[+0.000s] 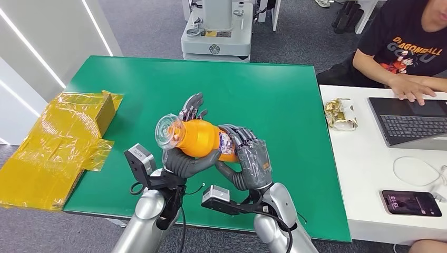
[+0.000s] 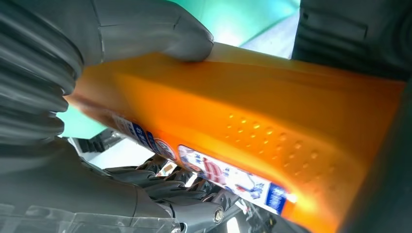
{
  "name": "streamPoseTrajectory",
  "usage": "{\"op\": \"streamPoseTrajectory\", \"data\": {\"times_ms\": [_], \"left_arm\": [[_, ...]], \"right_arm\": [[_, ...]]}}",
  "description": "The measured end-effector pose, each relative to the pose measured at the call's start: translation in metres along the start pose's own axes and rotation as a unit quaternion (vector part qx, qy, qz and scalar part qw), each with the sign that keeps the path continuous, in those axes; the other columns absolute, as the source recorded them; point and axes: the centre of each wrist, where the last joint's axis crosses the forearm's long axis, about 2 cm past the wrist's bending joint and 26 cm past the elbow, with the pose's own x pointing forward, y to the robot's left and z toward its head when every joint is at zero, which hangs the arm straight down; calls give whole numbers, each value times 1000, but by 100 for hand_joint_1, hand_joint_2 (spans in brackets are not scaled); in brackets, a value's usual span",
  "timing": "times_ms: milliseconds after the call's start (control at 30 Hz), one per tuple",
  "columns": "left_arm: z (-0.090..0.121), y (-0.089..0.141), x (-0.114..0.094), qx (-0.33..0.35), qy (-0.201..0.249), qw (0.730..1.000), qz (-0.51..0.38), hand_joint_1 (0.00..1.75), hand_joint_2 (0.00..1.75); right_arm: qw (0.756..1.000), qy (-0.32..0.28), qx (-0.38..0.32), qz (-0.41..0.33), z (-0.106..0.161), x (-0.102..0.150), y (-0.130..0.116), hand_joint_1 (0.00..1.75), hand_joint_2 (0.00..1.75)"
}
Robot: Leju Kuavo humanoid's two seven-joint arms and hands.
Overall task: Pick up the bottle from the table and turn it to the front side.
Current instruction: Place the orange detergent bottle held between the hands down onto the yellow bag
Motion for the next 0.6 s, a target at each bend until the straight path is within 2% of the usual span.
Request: {"op": "streamPoseTrajectory", "data": {"times_ms": [600], "left_arm": [[5, -1, -2, 17, 8, 1000, -10, 0, 175]], "right_arm": [[997, 30, 67, 9, 4, -2, 5, 175, 175]]}}
